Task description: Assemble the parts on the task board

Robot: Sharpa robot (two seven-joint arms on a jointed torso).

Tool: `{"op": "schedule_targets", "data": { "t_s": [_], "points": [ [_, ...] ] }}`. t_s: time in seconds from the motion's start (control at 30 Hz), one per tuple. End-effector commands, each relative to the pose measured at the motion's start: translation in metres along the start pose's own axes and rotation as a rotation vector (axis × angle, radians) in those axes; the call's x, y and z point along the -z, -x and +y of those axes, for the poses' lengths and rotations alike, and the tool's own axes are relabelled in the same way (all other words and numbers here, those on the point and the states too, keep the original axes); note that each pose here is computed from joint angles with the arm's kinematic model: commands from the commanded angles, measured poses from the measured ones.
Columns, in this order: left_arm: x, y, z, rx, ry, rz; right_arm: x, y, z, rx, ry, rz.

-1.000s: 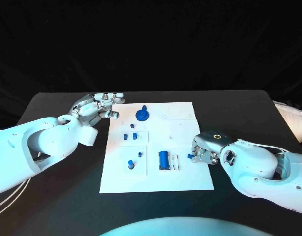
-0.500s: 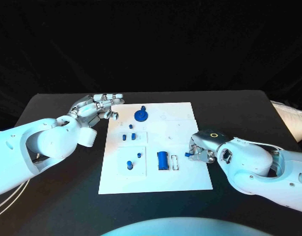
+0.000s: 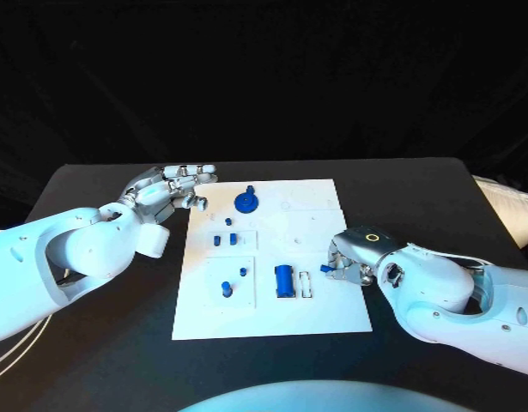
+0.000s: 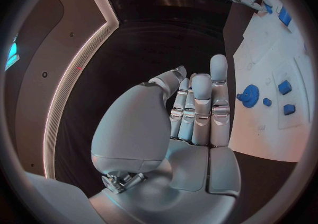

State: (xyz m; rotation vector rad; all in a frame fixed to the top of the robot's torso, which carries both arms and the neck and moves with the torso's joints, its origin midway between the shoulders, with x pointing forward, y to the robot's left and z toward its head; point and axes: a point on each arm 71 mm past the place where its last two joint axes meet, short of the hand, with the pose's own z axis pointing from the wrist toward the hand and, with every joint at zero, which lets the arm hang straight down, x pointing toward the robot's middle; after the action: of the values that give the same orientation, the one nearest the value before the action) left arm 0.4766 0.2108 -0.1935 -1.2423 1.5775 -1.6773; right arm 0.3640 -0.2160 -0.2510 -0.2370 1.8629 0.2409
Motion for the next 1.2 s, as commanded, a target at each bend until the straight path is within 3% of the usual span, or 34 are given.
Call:
{"op": "schedule_targets", "data": {
  "t_s": [0.03, 0.27, 0.47, 0.77, 1.2],
  "points": [
    [-0.0002, -0.0031, -0.0001, 0.003, -0.003, 0.023, 0.007, -0.026, -0.003, -0.063, -0.047, 0.108],
    [0.0, -0.0034, 0.0003, 0.003, -0.001, 0.026, 0.014, -0.002, 0.001, -0.295, -0.067, 0.003],
    [0.0003, -0.0049, 0.0005, 0.005, 0.0, 0.03, 0.017, 0.008, 0.003, -0.389, -0.082, -0.001],
    [0.0007, -0.007, 0.0007, 0.006, 0.001, 0.035, 0.016, 0.006, 0.008, -0.446, -0.088, 0.063],
    [0.0013, -0.009, 0.0008, 0.007, 0.002, 0.04, 0.009, -0.008, 0.014, -0.426, -0.086, 0.177]
  ]
}}
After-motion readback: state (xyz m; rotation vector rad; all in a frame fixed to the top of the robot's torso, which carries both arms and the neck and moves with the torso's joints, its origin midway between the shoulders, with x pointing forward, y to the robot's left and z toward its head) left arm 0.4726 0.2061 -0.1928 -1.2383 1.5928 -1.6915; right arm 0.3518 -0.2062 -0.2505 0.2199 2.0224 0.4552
